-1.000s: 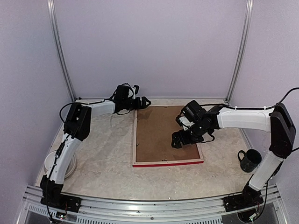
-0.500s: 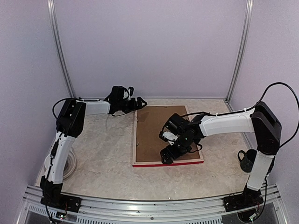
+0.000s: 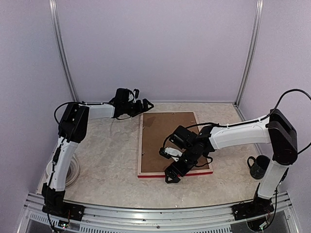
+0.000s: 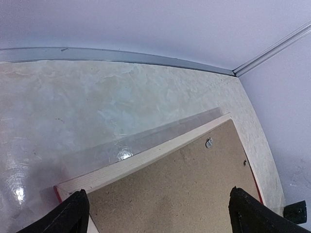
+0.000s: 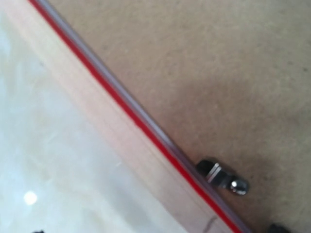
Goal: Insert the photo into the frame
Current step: Place the photo frame at the center of the board.
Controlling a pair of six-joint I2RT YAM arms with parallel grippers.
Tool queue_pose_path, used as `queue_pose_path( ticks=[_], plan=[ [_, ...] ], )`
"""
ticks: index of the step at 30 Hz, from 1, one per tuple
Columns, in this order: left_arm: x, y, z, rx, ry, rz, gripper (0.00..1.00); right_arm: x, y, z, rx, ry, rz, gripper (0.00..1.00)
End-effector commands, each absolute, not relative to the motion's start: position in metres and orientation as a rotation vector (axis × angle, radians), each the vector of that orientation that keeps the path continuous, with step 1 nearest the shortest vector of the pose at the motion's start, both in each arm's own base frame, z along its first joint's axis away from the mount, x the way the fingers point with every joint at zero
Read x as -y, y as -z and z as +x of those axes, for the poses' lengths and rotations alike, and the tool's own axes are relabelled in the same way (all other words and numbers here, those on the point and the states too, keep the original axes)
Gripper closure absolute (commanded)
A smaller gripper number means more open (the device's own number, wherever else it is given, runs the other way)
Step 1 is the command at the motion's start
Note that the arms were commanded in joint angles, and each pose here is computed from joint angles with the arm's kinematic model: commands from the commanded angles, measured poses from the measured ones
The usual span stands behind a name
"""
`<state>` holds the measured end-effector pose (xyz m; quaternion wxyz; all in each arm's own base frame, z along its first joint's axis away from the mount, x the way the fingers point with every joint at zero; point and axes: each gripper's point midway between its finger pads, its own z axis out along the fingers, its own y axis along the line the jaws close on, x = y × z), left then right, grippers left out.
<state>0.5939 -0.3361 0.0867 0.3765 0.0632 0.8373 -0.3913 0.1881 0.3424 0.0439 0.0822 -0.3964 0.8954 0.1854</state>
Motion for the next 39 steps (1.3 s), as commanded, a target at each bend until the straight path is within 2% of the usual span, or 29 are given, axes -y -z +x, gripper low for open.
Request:
queue_pose_path(
  ticks=[1, 9, 13, 19, 26, 31, 39],
  plan=[
    [0.346, -0.149, 0.598, -2.008, 1.087, 0.212, 0.01, -0.341, -0.049, 0.15, -2.678, -0.667, -1.326, 0.01],
    [0.366, -0.167, 0.587, -1.958, 1.125, 0.326, 0.01, -0.353, -0.063, 0.122, -2.621, -0.818, -1.429, 0.01],
    [0.382, -0.164, 0.58, -1.958, 1.121, 0.425, 0.01, -0.347, -0.064, 0.127, -2.624, -0.728, -1.418, 0.01],
    [0.398, -0.123, 0.569, -2.035, 1.08, 0.559, 0.04, -0.338, -0.106, 0.169, -2.541, -0.522, -1.211, 0.01],
    [0.385, -0.075, 0.576, -2.18, 0.979, 0.534, 0.07, -0.315, -0.164, 0.23, -2.454, -0.383, -0.927, 0.01],
    [0.371, -0.048, 0.576, -2.282, 0.925, 0.514, 0.1, -0.305, -0.18, 0.254, -2.418, -0.353, -0.85, 0.01],
    [0.361, -0.039, 0.561, -2.354, 0.841, 0.606, 0.11, -0.281, -0.192, 0.303, -2.385, -0.299, -0.722, 0.01]
  ],
)
